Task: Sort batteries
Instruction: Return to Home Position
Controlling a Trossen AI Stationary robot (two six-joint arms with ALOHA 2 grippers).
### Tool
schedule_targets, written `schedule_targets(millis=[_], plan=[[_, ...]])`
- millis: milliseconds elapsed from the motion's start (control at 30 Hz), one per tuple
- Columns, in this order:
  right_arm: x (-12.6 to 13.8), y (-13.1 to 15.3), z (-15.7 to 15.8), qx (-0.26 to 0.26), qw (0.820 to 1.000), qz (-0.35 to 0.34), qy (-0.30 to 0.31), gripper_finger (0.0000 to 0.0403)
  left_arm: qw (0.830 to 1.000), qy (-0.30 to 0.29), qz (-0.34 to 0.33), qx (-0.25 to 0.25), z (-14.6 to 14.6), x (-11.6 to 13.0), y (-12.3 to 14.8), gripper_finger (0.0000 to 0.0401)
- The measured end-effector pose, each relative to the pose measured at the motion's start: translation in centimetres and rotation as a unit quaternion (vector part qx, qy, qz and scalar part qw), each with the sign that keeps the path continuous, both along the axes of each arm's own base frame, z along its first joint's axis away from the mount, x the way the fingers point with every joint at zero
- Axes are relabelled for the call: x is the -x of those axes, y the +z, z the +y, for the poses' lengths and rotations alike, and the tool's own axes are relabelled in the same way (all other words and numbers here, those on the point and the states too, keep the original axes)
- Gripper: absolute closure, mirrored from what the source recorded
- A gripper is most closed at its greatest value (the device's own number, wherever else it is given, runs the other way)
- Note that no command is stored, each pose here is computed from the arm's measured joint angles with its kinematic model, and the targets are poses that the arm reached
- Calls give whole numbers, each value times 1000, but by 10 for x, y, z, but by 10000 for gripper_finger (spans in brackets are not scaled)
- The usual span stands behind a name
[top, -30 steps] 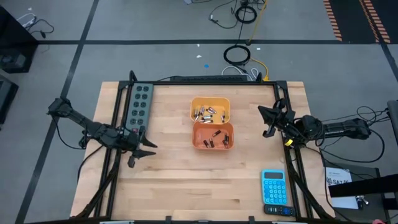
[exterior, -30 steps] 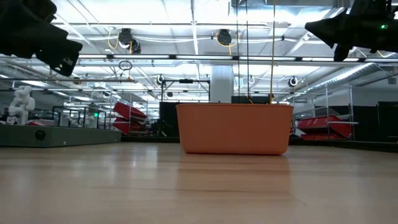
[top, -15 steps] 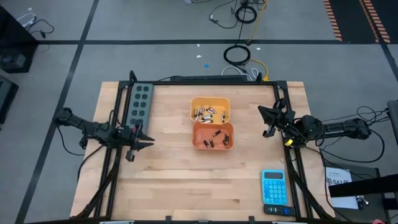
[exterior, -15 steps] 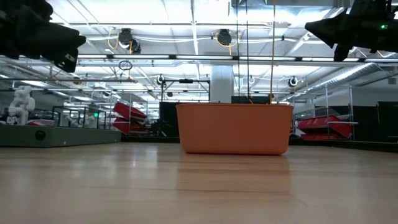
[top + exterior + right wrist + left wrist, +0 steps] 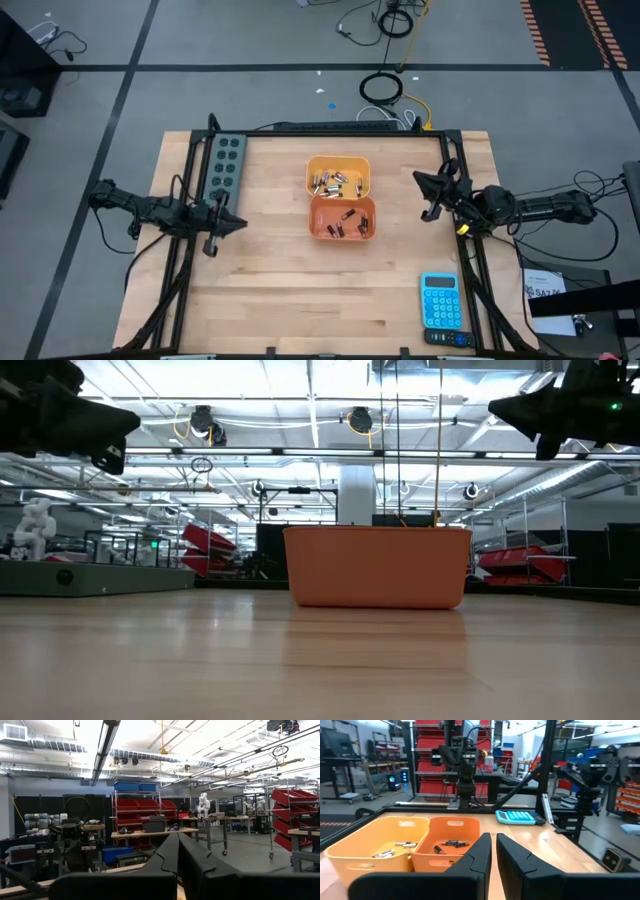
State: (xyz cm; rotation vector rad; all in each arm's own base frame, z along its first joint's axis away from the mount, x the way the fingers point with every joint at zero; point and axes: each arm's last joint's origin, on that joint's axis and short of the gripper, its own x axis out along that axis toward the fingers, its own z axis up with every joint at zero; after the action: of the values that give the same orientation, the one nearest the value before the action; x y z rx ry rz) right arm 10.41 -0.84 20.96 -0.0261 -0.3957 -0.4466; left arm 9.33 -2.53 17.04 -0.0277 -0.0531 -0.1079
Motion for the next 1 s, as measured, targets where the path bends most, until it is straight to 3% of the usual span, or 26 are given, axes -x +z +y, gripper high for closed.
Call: schedule_targets(millis=[300,433,633,1000], plan=[[-3,-8,0,2,999,45,0,403,1000,6,0,-2,0,0,0,365],[-7,-26,0,6,990,144,0,403,1000,7,0,-9,0,0,0,365],[-6,-58,0,15,950,312,1,403,1000,7,0,-9,0,0,0,365],[0,-45,0,15,970,243,1,403,1000,8,1,-10,0,0,-1,365]])
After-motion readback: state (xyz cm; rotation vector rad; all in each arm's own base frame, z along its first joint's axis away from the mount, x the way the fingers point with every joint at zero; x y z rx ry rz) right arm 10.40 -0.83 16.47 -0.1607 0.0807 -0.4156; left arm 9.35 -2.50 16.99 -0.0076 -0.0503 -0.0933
